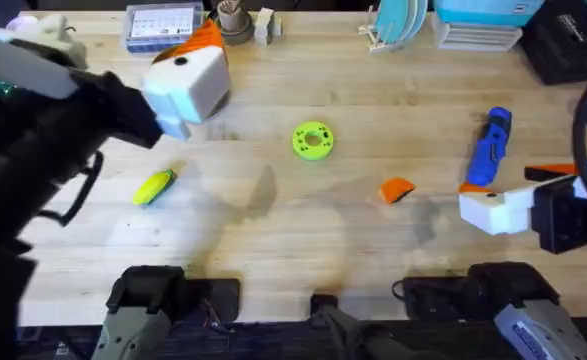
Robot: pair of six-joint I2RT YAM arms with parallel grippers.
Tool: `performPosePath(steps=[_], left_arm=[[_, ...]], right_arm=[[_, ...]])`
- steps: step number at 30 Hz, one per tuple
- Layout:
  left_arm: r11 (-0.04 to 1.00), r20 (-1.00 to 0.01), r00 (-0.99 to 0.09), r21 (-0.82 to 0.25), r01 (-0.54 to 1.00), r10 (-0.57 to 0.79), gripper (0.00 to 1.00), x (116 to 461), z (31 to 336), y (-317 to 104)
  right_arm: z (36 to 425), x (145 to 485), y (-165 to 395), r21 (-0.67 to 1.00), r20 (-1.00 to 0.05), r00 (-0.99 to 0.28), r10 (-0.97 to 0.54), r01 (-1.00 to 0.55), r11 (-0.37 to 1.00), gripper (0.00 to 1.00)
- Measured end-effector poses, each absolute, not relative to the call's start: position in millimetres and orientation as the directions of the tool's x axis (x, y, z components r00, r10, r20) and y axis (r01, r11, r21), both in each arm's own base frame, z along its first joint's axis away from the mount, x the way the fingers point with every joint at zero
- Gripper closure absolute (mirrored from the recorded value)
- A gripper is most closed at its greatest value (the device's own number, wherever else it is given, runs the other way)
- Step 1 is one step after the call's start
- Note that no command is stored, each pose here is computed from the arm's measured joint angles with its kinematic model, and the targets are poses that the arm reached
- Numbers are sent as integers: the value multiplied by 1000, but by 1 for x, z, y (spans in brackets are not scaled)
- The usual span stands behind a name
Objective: Pick up the gripper from the table and insert it into the empty holder that is missing its gripper. Then pick up a screw, insert it into the mounting hole, and use the screwdriver to tighten it. Finally, clean up the table by picking up the vegetable and placing it into the bucket.
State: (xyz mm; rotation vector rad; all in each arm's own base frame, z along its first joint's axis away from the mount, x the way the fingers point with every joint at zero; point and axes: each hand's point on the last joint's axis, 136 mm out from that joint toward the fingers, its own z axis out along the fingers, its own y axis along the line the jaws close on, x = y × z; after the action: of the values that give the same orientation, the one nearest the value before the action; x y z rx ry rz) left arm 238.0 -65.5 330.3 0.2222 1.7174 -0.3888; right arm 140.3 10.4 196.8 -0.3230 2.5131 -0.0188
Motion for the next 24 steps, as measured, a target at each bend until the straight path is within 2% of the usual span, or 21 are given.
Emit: performPosePath(steps=[10, 18, 24], left_arm=[[889, -984, -166, -133, 439, -65, 7, 258, 271, -86], [857, -987, -147, -130, 498, -65, 7, 244, 235, -101], [844, -991, -118, -119, 523, -66, 7, 230, 218, -105]], right_arm=[[197, 140, 10, -86, -565, -791, -234, -226, 970, 7], [197, 140, 10, -86, -565, -791, -234, -226, 970, 8], [197, 140, 10, -86, -565, -791, -235, -226, 970, 9]])
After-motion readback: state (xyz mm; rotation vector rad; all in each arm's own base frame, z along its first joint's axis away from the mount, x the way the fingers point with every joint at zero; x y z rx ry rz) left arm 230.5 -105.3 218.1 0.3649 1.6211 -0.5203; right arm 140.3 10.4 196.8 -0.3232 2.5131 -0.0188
